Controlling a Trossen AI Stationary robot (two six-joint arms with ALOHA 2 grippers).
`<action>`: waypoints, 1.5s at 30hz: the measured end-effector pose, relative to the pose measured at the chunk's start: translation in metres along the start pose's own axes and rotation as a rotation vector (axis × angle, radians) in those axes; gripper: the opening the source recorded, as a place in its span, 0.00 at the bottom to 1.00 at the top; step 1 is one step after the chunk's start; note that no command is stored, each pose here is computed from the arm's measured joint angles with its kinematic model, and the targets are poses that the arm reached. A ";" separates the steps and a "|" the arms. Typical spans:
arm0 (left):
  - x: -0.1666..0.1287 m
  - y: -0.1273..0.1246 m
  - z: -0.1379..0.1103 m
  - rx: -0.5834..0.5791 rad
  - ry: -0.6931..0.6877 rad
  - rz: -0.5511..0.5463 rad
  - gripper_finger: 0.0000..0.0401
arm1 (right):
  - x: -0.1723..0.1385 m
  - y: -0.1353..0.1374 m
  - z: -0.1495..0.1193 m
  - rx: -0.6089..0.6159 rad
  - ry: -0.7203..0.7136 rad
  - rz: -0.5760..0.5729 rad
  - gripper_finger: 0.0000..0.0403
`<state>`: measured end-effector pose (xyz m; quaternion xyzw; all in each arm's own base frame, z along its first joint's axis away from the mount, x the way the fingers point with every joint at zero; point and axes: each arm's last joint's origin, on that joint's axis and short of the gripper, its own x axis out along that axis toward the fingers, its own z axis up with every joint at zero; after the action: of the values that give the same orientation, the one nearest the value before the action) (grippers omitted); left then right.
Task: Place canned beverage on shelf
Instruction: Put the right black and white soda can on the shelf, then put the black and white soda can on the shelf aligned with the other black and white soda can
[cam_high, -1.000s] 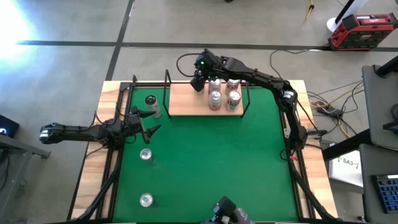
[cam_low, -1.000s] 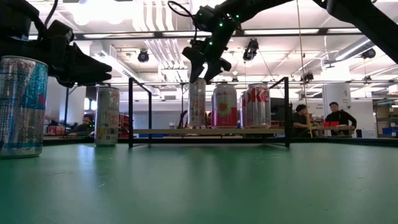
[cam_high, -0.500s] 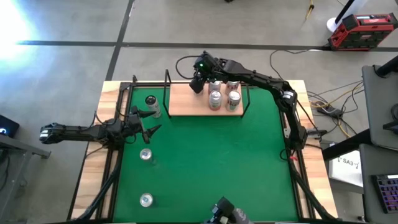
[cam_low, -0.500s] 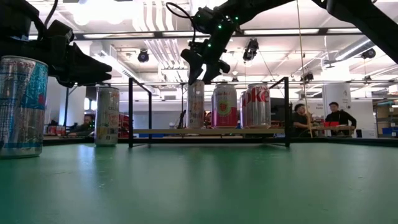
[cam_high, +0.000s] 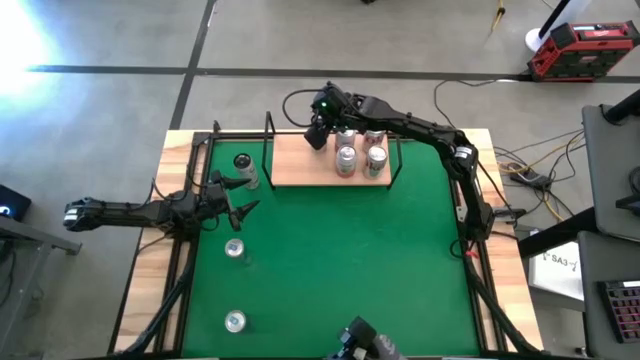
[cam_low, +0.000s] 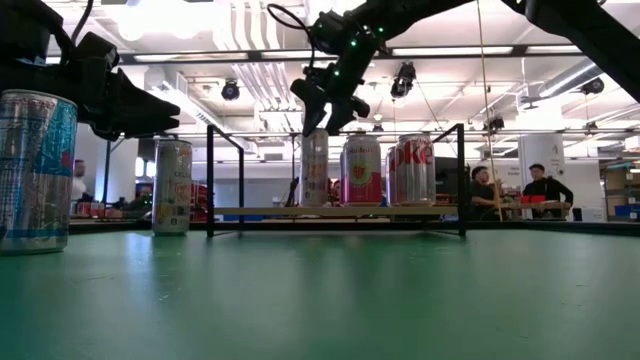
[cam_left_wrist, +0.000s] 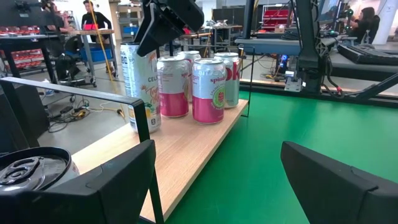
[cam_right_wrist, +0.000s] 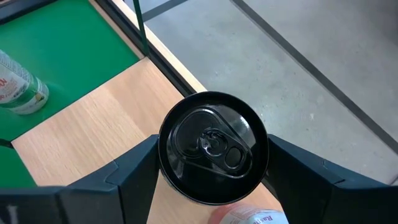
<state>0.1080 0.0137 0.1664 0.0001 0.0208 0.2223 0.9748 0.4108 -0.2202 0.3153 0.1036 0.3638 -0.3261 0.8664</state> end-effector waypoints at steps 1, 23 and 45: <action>0.000 0.000 0.000 0.000 0.000 0.000 0.83 | 0.000 0.000 0.000 0.000 0.001 0.000 0.64; 0.000 0.000 0.000 0.000 0.000 0.000 0.83 | 0.002 0.001 -0.002 -0.002 0.001 -0.008 0.70; 0.000 0.000 0.000 0.000 0.000 0.000 0.83 | -0.011 0.010 0.008 -0.009 -0.044 -0.005 0.89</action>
<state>0.1080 0.0137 0.1665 0.0001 0.0207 0.2225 0.9747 0.4158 -0.2108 0.3280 0.0917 0.3463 -0.3288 0.8738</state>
